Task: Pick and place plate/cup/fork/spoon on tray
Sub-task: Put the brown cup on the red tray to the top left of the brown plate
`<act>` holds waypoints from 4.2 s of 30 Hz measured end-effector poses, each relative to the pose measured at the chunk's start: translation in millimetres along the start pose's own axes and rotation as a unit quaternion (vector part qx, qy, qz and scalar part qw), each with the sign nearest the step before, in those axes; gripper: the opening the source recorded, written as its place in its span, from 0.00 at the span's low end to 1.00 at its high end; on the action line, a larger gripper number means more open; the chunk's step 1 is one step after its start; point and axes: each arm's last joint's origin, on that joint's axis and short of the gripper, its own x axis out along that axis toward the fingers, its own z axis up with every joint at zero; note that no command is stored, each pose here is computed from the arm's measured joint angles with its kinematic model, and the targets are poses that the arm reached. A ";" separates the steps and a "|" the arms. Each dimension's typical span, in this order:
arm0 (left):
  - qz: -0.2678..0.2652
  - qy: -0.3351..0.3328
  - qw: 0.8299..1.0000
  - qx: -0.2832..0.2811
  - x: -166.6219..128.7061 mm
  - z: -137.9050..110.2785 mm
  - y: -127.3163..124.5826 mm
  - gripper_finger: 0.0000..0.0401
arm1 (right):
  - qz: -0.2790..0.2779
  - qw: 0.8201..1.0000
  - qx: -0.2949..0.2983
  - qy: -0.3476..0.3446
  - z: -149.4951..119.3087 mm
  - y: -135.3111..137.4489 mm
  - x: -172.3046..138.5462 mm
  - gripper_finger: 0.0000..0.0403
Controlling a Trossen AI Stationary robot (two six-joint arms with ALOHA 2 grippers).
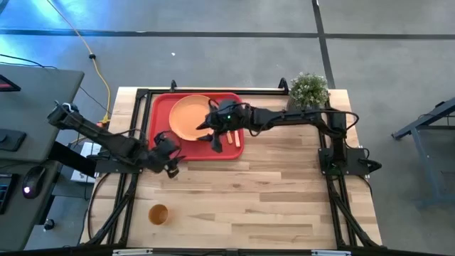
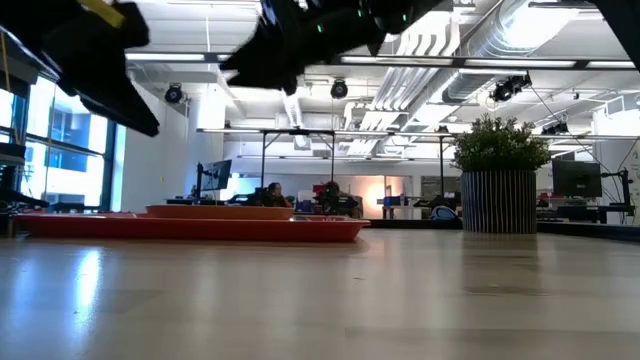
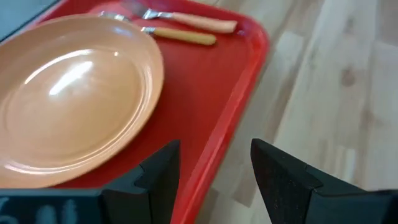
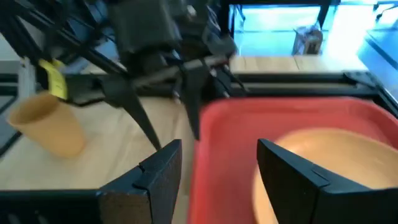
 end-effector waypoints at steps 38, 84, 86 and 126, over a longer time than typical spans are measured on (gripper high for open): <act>-0.352 0.133 0.920 0.111 -62.9 -53.8 -52.6 0.46 | -0.176 0.978 0.102 0.039 -38.5 230.9 14.2 0.50; 0.261 0.129 0.956 -0.028 -29.9 117.9 100.5 0.00 | -0.351 0.890 0.039 0.289 -67.6 81.2 0.4 0.50; 0.284 0.131 0.948 -0.054 -21.8 114.6 112.9 0.00 | -0.353 0.889 0.031 0.291 -73.1 72.3 1.2 0.50; 0.387 0.167 0.839 -0.346 95.3 54.3 229.2 0.03 | -0.180 0.946 -0.004 0.268 -122.3 47.4 -26.9 0.50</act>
